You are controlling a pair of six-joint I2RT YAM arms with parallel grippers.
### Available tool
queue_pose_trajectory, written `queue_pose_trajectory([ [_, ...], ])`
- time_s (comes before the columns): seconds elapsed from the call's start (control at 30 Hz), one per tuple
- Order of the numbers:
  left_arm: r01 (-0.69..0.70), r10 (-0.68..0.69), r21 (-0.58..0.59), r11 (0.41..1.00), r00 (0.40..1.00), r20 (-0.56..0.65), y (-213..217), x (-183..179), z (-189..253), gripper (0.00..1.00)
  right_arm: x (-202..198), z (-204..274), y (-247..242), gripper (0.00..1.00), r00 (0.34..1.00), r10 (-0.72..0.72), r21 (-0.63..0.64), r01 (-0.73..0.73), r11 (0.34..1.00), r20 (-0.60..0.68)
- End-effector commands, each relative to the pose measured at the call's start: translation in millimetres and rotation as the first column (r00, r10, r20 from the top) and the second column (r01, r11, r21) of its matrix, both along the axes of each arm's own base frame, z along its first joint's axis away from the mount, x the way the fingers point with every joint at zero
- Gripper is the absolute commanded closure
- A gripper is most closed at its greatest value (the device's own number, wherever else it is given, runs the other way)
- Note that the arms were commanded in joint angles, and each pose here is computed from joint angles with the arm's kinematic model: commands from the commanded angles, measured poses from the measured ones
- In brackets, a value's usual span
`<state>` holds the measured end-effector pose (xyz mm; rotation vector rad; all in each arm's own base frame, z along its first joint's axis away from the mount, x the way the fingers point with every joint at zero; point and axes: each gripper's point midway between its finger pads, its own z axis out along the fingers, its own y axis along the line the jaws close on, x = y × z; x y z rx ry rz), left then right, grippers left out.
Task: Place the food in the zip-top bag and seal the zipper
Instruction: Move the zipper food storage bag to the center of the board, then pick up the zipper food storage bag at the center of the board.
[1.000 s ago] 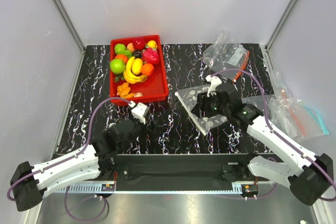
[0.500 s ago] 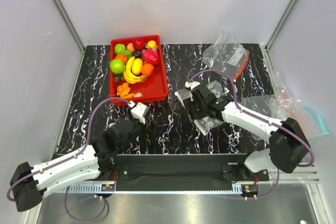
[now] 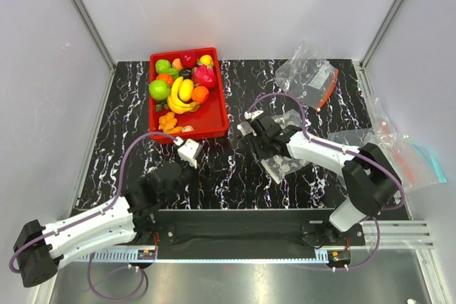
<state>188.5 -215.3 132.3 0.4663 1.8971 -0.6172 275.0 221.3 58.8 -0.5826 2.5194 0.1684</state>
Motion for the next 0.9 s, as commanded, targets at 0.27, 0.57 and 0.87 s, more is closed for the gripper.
queue_pose_trajectory([
  [0.27, -0.001, 0.005, -0.076, 0.997, 0.998, 0.063, -9, 8, 36, 0.01, 23, -1, 4, 0.56, 0.998, -0.027, -0.057, 0.030, 0.998, 0.059],
  [0.57, 0.055, -0.052, -0.061, 0.997, 0.998, 0.044, -21, 5, 31, 0.01, 15, 13, 18, 1.00, 0.999, -0.008, 0.053, 0.005, 0.999, 0.051],
  [0.87, 0.063, -0.061, -0.064, 0.996, 0.998, 0.022, -26, 4, 26, 0.01, -23, 78, 43, 1.00, 0.998, -0.012, 0.319, -0.009, 0.948, 0.062],
])
